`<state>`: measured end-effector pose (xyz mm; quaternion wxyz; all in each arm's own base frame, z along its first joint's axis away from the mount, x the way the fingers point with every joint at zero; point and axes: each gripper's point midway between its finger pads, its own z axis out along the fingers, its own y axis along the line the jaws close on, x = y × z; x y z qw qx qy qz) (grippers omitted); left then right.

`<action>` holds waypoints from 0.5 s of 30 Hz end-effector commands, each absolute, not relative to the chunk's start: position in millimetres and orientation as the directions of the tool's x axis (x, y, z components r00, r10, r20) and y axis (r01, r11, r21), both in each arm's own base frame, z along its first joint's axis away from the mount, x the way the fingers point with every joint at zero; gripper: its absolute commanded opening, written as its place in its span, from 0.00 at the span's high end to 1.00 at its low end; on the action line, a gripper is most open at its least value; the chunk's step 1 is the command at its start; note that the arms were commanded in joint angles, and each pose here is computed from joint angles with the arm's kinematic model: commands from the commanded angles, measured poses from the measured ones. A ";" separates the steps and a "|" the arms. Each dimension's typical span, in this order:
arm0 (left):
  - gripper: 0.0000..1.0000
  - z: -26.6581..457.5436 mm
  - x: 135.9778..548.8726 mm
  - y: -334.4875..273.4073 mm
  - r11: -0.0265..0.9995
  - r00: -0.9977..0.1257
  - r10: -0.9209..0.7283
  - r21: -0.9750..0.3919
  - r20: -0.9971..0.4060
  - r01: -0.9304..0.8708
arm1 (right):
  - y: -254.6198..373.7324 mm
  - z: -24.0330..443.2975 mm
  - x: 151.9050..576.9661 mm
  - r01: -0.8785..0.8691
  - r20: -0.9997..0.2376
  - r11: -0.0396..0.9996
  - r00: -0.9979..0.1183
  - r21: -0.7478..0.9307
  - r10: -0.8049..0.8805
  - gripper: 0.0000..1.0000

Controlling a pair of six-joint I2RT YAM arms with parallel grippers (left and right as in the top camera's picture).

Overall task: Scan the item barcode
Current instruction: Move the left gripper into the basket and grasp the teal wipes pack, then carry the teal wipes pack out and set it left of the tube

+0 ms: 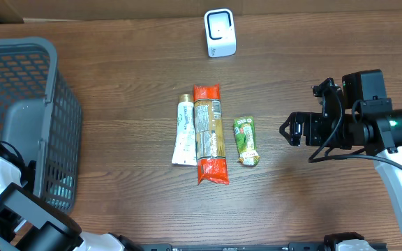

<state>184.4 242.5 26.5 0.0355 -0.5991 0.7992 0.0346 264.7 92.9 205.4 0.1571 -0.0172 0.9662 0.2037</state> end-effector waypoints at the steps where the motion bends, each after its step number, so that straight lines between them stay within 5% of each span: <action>1: 0.23 7.6 170.0 238.3 0.267 -0.271 -0.961 0.076 -0.058 -0.961 | 94.5 208.2 265.1 -0.107 -0.320 0.915 -0.947 0.389 0.025 0.00; 4: 0.61 7.6 174.2 240.2 0.267 -0.270 -0.960 0.058 -0.068 -0.962 | 94.5 208.2 265.0 -0.107 -0.320 0.915 -0.947 0.389 0.025 0.00; 6: 0.75 8.2 178.9 242.2 0.268 -0.270 -0.960 0.038 -0.079 -0.963 | 94.5 208.3 265.3 -0.108 -0.321 0.915 -0.947 0.389 0.025 0.00; 15: 0.89 46.0 210.5 262.1 0.335 -0.326 -0.936 -0.051 -0.131 -0.941 | 94.5 208.4 265.5 -0.108 -0.322 0.915 -0.946 0.388 0.025 0.00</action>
